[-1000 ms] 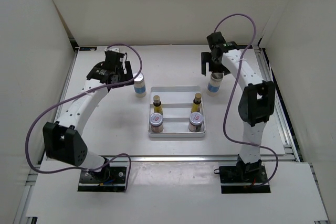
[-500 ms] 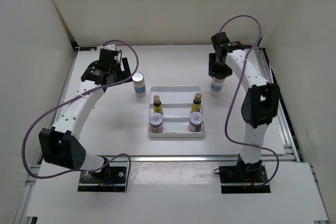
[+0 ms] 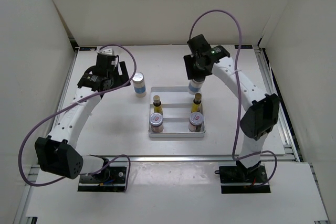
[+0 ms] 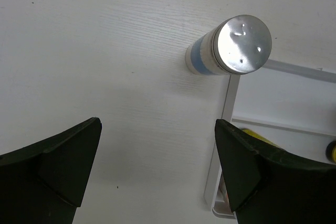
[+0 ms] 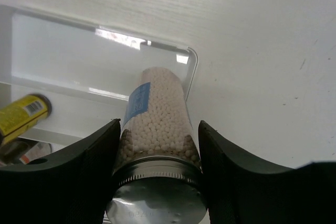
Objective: Organize the condiment bottles
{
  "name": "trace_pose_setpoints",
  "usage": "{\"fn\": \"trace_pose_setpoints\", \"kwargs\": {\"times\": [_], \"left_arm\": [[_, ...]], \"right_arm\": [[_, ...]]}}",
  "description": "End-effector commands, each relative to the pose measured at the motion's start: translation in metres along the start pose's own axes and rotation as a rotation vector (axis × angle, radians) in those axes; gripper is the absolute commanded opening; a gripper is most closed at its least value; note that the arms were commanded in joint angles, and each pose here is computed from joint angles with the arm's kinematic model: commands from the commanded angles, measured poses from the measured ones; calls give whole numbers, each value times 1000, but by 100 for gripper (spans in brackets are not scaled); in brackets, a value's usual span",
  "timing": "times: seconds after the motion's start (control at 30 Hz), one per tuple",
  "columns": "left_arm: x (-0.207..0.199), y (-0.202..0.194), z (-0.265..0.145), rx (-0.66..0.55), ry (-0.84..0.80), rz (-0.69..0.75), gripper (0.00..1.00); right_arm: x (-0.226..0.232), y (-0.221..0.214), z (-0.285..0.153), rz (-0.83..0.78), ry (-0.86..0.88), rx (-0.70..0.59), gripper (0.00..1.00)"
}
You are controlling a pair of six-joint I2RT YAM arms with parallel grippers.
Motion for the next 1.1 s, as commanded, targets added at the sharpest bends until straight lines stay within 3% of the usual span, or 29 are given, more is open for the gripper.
{"fn": "trace_pose_setpoints", "kwargs": {"times": [0.0,0.2,0.27,0.3,0.4,0.43,0.77,1.07], "left_arm": [[0,5,-11,-28,-34,-16,100],[-4,9,-3,-36,-38,0,100],[-10,17,2,-62,-55,21,100],[-10,13,10,-44,-43,26,100],[-19,21,22,-43,-53,47,100],[-22,20,24,-31,-63,48,100],[-60,32,45,-42,-246,83,100],[-87,7,85,27,-324,191,100]], "right_arm": [[8,-6,21,-18,6,17,0],[19,-20,60,-46,-22,66,1],[18,-22,65,-61,-37,79,10],[17,-24,70,-65,-52,92,19],[15,-22,66,-72,-80,82,75],[13,-20,61,-57,-96,70,98],[-2,16,-44,28,-74,-192,100],[1,2,-57,43,-34,-197,100]]}}
Point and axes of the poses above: each gripper's point midway between its finger pads, its own z axis out along the fingers, its own x axis along the line the jaws close on, y = z × x, the point moved 4 cm from there along -z, back along the fingers, and after that the axes turned 14 degrees about -z, right-handed, at the moved point
